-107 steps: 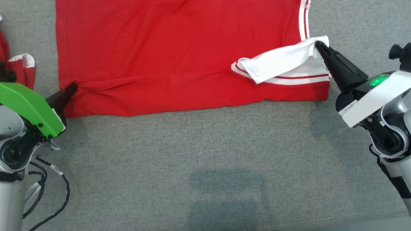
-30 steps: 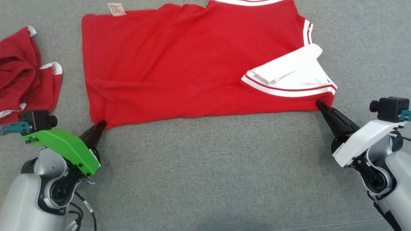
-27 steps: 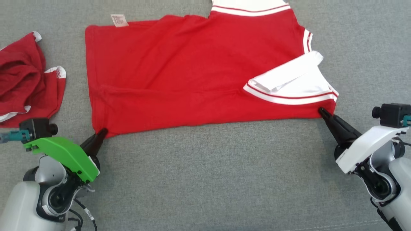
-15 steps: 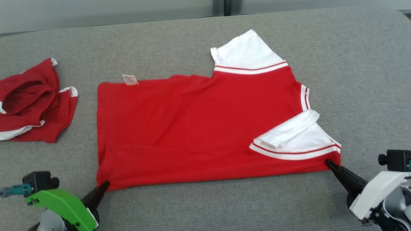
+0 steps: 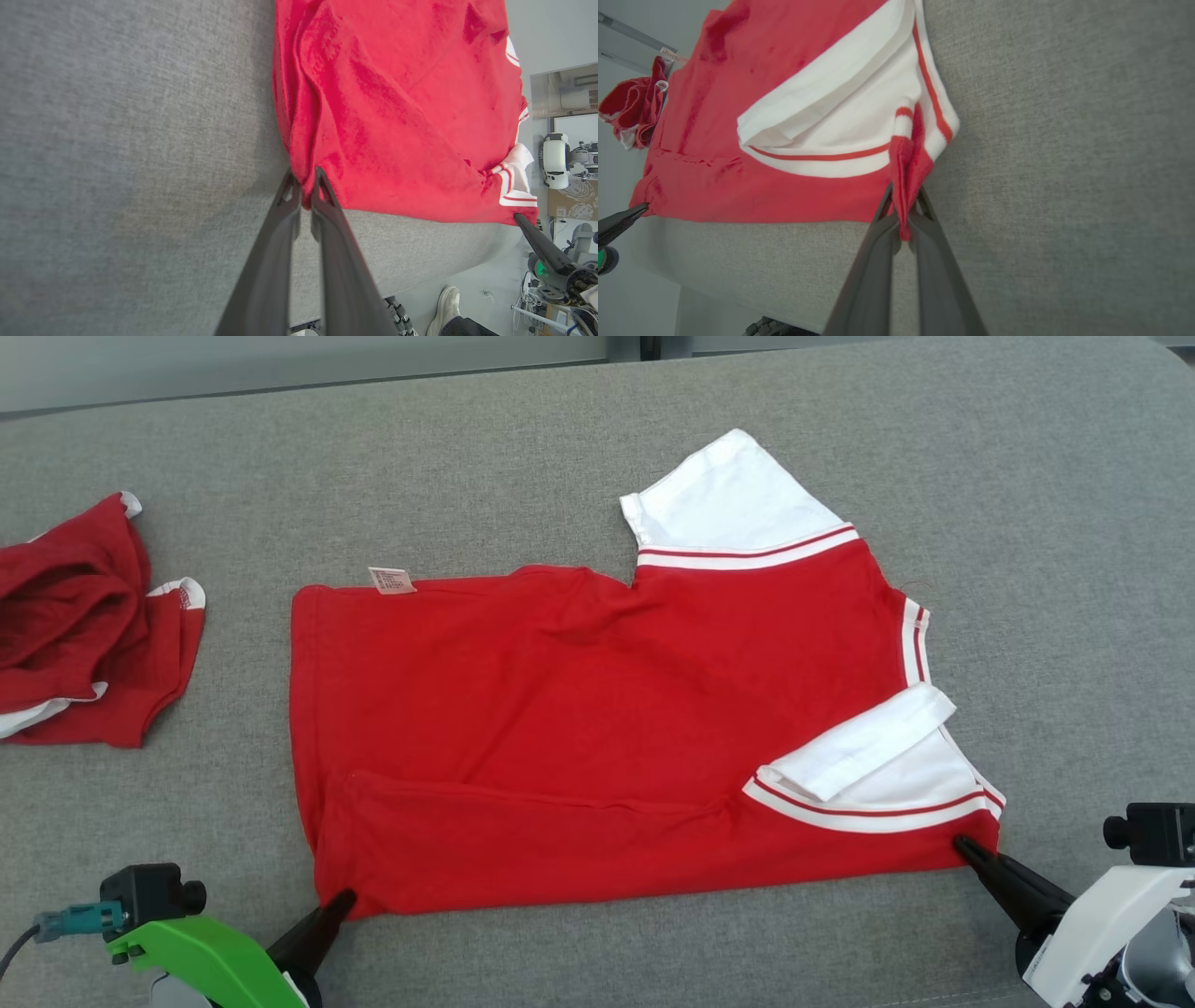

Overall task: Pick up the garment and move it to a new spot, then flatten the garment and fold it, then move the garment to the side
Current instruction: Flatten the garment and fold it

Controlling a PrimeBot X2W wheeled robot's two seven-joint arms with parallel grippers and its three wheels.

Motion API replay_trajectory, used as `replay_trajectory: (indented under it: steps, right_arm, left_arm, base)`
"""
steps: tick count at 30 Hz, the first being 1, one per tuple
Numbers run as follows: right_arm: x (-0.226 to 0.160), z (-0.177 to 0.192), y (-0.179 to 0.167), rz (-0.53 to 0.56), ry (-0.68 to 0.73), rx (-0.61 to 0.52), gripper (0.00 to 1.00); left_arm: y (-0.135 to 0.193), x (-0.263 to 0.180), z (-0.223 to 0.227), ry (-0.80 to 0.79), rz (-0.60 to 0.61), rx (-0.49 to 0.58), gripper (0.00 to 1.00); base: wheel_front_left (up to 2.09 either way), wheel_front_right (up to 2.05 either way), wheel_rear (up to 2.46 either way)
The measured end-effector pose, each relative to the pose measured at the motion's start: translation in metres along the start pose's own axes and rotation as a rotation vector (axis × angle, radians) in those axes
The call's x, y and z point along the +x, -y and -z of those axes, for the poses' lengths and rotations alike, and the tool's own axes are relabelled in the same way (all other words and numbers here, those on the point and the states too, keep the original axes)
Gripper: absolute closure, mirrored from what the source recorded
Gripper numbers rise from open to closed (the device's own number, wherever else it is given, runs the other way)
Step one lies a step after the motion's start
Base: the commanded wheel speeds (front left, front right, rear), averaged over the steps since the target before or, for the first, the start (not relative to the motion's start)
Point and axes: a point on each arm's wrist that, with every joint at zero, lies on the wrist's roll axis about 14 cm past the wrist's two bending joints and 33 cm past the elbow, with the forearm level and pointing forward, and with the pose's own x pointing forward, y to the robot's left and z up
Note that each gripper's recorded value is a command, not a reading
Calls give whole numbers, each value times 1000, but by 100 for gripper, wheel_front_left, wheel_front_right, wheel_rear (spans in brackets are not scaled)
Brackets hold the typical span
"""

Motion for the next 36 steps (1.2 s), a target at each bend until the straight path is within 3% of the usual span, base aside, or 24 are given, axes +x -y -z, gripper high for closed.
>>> replay_trajectory:
  steps: [1, 2, 3, 6, 14, 20, 24, 29, 36]
  right_arm:
    - [1, 0, -1, -3, -3, -3, 68]
    - [1, 0, -1, -2, -4, -13, 0]
    - [1, -1, 1, 5, -5, -25, 0]
    - [0, -10, 8, 24, 5, -59, 0]
    - [4, -58, 12, 25, 90, -121, 0]
    - [24, -147, -5, -10, 257, -290, 0]
    - [46, -187, -23, -45, 317, -340, 0]
    - [77, -212, -43, -90, 344, -386, 0]
    - [132, -195, -44, -116, 251, -398, 0]
  left_arm:
    - [-1, 0, 2, -4, -2, -3, 95]
    - [-2, -1, 3, -6, -9, -5, 85]
    - [-4, -2, 3, -7, -15, 0, 68]
    - [-12, -6, 2, -7, -48, 26, 0]
    - [-19, -17, -41, 83, -104, 191, 0]
    - [17, 0, -102, 199, -39, 349, 0]
    - [36, 23, -127, 217, 2, 387, 0]
    - [35, 55, -143, 195, -13, 386, 0]
    - [-5, 102, -141, 105, -122, 365, 0]
  base:
    - [0, 0, 0]
    - [0, 0, 0]
    - [0, 0, 0]
    - [0, 0, 0]
    - [0, 0, 0]
    - [0, 0, 0]
    - [0, 0, 0]
    - [0, 0, 0]
    - [0, 0, 0]
